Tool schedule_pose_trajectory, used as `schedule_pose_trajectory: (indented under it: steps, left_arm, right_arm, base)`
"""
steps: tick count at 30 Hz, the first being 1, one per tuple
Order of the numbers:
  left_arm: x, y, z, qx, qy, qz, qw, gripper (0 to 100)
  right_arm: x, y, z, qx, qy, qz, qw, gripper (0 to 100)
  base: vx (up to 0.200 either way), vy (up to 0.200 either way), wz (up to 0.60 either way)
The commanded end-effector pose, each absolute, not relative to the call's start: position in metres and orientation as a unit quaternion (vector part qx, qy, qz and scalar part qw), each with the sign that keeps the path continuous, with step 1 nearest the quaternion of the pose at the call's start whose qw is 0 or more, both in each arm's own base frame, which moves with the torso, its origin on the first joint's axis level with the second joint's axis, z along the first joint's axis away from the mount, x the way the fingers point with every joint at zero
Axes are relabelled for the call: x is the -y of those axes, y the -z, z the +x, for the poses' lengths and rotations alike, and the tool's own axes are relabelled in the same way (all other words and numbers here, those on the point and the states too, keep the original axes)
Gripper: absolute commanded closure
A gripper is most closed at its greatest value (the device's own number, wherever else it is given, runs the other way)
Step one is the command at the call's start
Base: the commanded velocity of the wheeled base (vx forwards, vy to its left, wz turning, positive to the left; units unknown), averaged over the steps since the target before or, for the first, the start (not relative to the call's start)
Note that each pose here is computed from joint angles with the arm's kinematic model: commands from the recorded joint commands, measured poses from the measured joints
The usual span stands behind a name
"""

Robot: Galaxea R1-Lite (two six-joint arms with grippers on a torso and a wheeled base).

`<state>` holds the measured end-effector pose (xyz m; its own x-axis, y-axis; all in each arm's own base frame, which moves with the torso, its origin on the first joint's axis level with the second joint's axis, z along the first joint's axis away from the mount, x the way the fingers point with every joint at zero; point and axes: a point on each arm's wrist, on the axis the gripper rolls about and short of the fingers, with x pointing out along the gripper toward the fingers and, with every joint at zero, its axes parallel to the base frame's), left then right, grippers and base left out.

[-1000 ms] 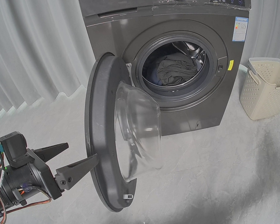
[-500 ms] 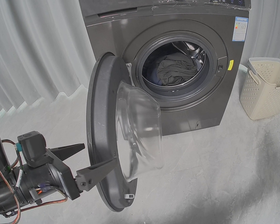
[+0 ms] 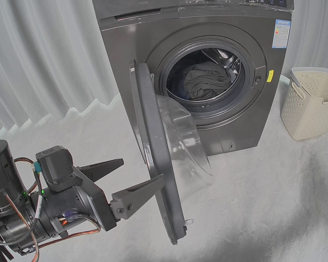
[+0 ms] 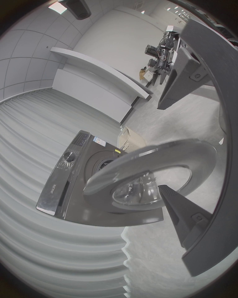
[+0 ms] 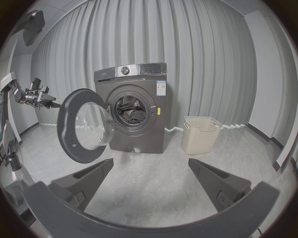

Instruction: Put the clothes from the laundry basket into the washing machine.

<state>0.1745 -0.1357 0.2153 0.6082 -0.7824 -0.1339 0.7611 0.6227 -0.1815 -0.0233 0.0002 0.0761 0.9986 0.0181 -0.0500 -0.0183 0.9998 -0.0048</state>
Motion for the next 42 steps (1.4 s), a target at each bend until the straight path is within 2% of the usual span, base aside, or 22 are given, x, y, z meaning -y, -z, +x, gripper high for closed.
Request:
schedule_pose_trajectory:
  steps: [1, 4, 7, 10, 18, 28, 42]
  left_arm:
    - [0.123, -0.218, 0.177, -0.083, 0.403, -0.059, 0.909, 0]
    - [0.115, -0.218, 0.185, -0.079, 0.371, -0.056, 0.923, 0]
    - [0.115, -0.208, 0.195, -0.090, 0.332, -0.031, 0.938, 0]
    - [0.120, -0.199, 0.204, -0.105, 0.319, -0.015, 0.942, 0]
    - [0.137, -0.193, 0.223, -0.095, 0.328, -0.015, 0.940, 0]
    - [0.189, -0.192, 0.242, -0.072, 0.370, -0.021, 0.926, 0]
    - [0.227, -0.190, 0.273, -0.050, 0.386, -0.028, 0.921, 0]
  right_arm:
    - [0.000, -0.076, -0.025, -0.017, -0.010, -0.003, 1.000, 0]
    - [0.000, -0.076, -0.025, -0.017, -0.010, -0.004, 1.000, 0]
    - [0.000, -0.076, -0.025, -0.018, -0.010, -0.004, 1.000, 0]
    - [0.000, -0.076, -0.025, -0.017, -0.010, -0.003, 1.000, 0]
    - [0.000, -0.076, -0.025, -0.018, -0.010, -0.001, 1.000, 0]
    - [0.000, -0.076, -0.025, -0.017, -0.010, -0.001, 1.000, 0]
    - [0.000, -0.076, -0.025, -0.017, -0.010, -0.001, 1.000, 0]
  base:
    - [0.000, 0.000, 0.00]
    - [0.000, 0.000, 0.00]
    - [0.000, 0.000, 0.00]
    - [0.000, 0.000, 0.00]
    - [0.000, 0.000, 0.00]
    - [0.000, 0.000, 0.00]
    - [0.000, 0.000, 0.00]
